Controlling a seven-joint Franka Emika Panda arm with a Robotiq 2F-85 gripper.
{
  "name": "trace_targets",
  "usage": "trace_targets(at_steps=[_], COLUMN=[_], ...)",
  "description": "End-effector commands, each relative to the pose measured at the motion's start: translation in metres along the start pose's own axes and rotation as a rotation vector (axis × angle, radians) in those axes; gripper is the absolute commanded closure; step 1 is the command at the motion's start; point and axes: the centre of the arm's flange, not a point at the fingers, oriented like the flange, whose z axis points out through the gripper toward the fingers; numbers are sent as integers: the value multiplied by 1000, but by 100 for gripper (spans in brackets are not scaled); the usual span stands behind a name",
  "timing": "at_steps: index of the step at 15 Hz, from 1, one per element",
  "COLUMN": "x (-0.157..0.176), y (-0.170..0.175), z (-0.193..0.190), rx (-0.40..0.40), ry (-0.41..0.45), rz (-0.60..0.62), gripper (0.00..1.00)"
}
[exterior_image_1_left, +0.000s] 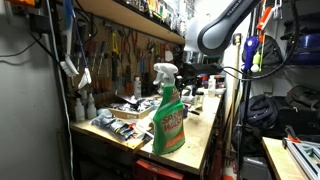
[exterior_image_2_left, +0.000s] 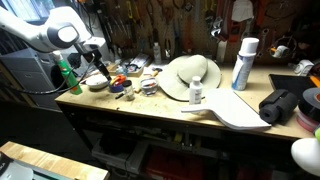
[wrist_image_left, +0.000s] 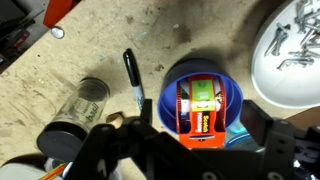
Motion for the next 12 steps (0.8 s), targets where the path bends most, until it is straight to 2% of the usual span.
trace_targets(at_steps=[1,4,5,9,11,12], x=[14,18,20,29,33,34], y=[-13,-20,-22,-20,-17,-14], z=[15,23,25,33,37,40], rx=[24,23,22,17,12,12], ry=[-34,-30,-27,-34,-40,-47], rz=[-25,-46,-48,-43,-39,-33], gripper=[39,40,36,33,33,37])
